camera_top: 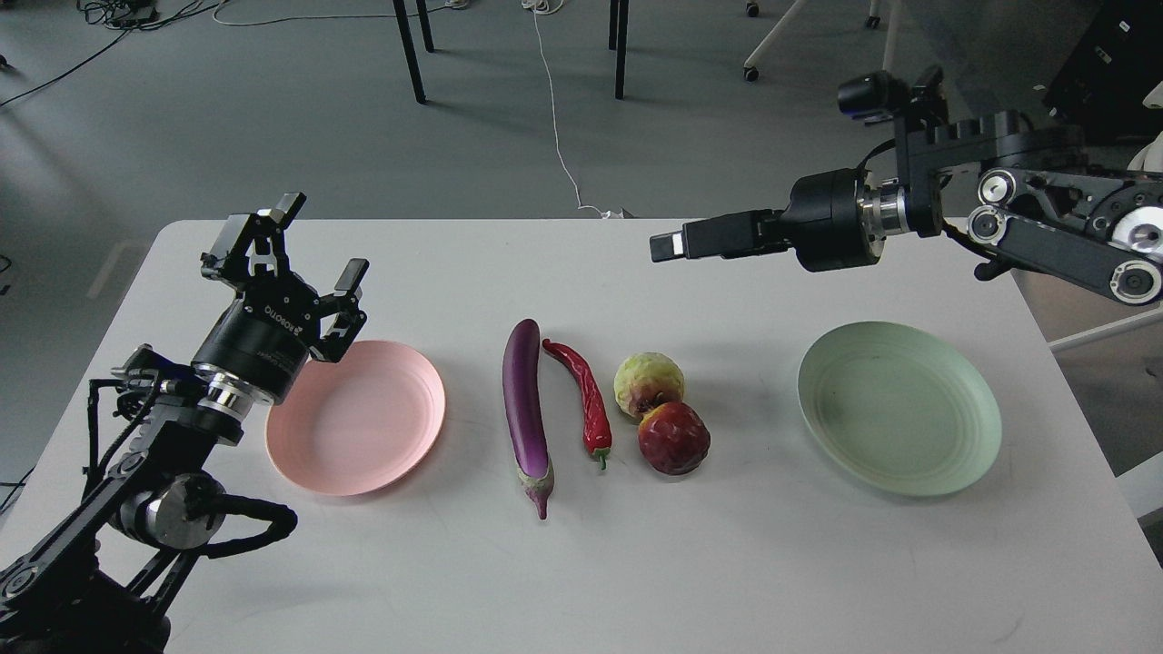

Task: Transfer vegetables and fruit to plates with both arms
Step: 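Move the right gripper toward the pale peach beside the apple, then lower the right gripper onto the pale peach and close it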

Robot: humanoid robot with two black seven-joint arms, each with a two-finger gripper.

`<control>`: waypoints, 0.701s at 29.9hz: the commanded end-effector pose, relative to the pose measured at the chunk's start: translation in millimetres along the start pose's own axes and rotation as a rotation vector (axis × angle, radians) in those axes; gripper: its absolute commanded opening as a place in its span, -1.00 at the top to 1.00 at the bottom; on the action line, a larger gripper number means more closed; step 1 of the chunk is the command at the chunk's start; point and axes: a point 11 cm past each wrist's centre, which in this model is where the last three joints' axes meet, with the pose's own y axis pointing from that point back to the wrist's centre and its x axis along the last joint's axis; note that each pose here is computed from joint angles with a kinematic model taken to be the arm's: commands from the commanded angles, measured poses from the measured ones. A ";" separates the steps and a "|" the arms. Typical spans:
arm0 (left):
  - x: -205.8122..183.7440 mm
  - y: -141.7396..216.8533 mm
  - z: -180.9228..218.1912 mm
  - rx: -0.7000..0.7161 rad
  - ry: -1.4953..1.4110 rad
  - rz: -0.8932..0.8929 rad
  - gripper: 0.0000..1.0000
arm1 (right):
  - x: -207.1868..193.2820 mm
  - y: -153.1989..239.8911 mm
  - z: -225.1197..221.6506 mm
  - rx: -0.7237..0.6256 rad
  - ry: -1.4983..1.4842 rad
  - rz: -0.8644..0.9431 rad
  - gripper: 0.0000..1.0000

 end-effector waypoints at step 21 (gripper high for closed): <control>2.3 -0.3 7.5 -0.032 -0.005 0.004 -0.96 | -61.6 -107.1 15.4 -0.157 0.221 -0.347 -0.97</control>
